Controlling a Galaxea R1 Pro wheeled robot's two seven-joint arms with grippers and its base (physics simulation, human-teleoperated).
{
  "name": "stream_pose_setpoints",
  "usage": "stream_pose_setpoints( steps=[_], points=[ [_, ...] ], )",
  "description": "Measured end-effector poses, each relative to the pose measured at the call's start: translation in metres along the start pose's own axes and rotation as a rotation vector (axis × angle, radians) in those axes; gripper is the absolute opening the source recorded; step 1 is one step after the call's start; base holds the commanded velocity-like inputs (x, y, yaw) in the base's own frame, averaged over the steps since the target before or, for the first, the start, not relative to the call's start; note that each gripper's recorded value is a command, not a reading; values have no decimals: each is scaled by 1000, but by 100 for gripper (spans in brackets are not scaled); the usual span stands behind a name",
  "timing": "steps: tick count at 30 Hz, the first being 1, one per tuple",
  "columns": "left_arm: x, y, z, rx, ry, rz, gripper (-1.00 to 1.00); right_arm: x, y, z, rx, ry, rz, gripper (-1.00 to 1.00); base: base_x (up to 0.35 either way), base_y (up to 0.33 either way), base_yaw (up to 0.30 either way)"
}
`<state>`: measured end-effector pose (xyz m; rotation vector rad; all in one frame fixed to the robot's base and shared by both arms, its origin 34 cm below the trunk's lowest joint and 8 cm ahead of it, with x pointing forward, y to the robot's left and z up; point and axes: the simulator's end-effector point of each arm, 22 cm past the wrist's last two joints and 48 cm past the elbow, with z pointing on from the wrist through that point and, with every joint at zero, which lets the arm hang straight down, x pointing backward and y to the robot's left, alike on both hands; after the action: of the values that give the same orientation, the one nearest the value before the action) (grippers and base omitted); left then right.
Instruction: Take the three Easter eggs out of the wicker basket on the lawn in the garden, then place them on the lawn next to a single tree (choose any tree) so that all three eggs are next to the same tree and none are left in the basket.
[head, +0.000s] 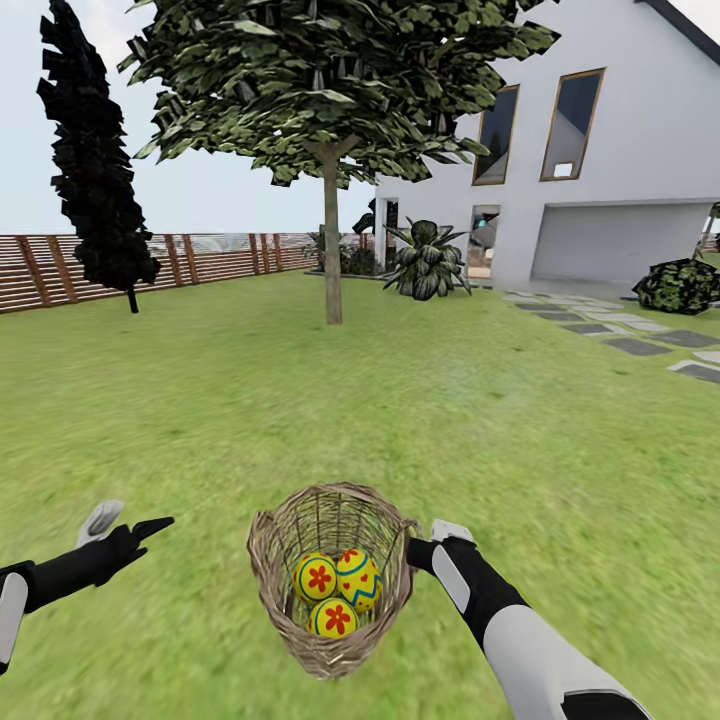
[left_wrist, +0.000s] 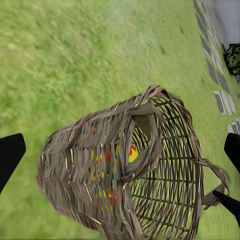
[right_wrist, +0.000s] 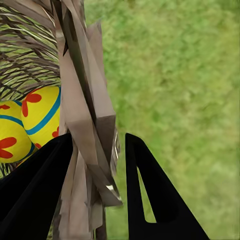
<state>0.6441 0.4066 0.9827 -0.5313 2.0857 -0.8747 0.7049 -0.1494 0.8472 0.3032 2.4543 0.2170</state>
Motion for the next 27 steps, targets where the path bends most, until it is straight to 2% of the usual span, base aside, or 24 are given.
stream_pose_setpoints(
  steps=[27],
  points=[
    [0,0,0,-1,0,0,100,0,0,0,0,-2,1,-100,245,0,0]
  ],
)
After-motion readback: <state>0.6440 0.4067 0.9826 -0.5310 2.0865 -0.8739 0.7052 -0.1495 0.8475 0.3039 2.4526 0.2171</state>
